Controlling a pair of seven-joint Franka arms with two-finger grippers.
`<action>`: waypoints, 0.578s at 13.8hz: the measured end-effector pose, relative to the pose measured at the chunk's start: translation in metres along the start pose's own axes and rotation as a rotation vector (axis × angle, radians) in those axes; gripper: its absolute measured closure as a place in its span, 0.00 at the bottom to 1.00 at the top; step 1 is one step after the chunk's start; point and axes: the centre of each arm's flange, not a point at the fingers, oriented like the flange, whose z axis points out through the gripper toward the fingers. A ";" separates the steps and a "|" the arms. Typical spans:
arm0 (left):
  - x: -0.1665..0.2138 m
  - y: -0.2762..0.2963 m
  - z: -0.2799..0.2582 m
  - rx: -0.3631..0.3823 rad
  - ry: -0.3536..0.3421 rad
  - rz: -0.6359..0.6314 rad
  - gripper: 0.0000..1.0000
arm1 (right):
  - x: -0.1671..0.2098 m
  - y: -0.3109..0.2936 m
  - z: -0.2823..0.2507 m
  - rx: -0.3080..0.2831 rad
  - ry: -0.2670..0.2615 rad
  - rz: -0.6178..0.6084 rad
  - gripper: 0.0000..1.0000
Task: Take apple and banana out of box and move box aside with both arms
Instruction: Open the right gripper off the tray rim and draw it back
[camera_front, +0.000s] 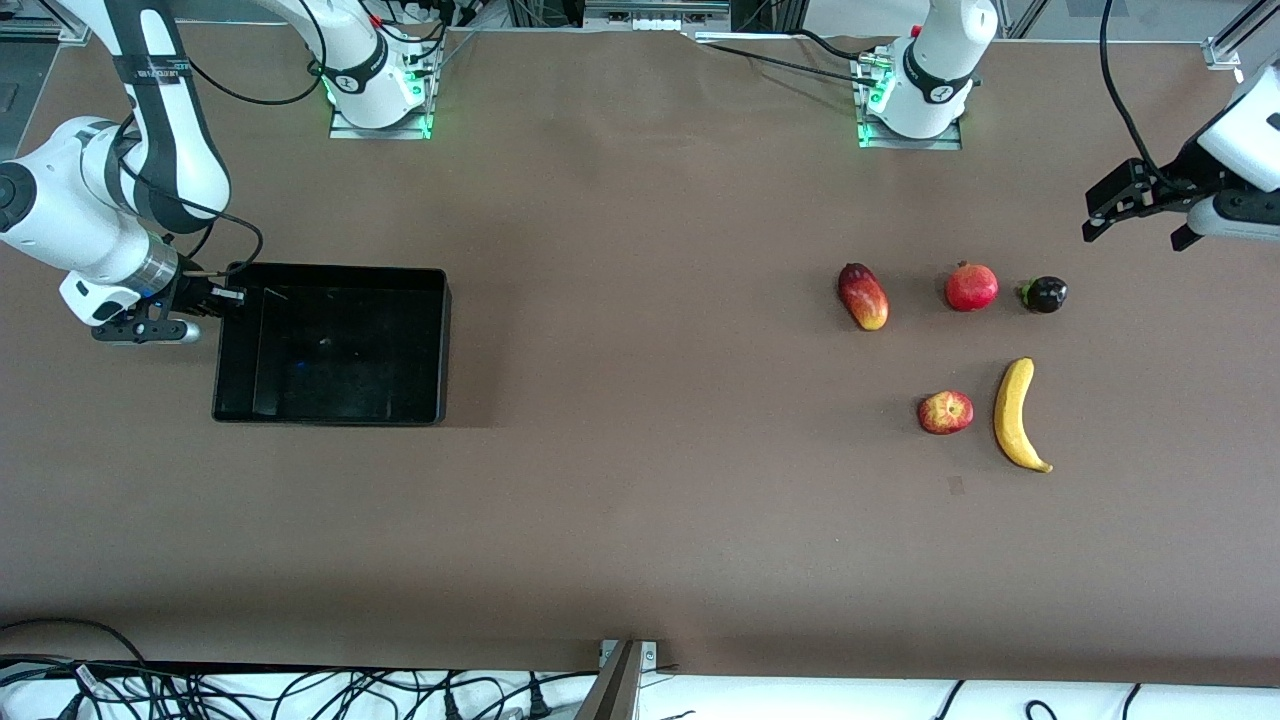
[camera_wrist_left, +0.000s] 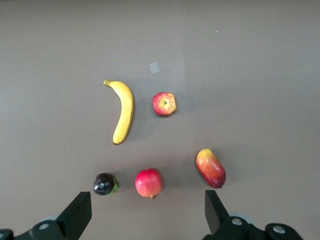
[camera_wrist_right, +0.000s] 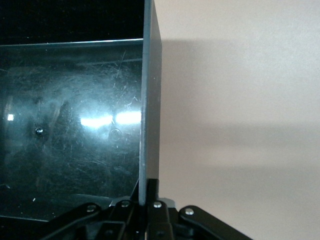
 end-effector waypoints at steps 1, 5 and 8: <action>-0.004 0.013 -0.008 0.002 -0.011 0.000 0.00 | -0.001 0.000 0.002 0.000 -0.004 -0.008 0.88; -0.016 0.048 -0.039 0.013 -0.017 -0.018 0.00 | 0.000 -0.002 0.000 0.001 -0.001 -0.023 0.48; -0.019 0.024 -0.052 0.009 -0.010 -0.042 0.00 | 0.004 -0.005 -0.017 0.023 -0.024 -0.037 0.19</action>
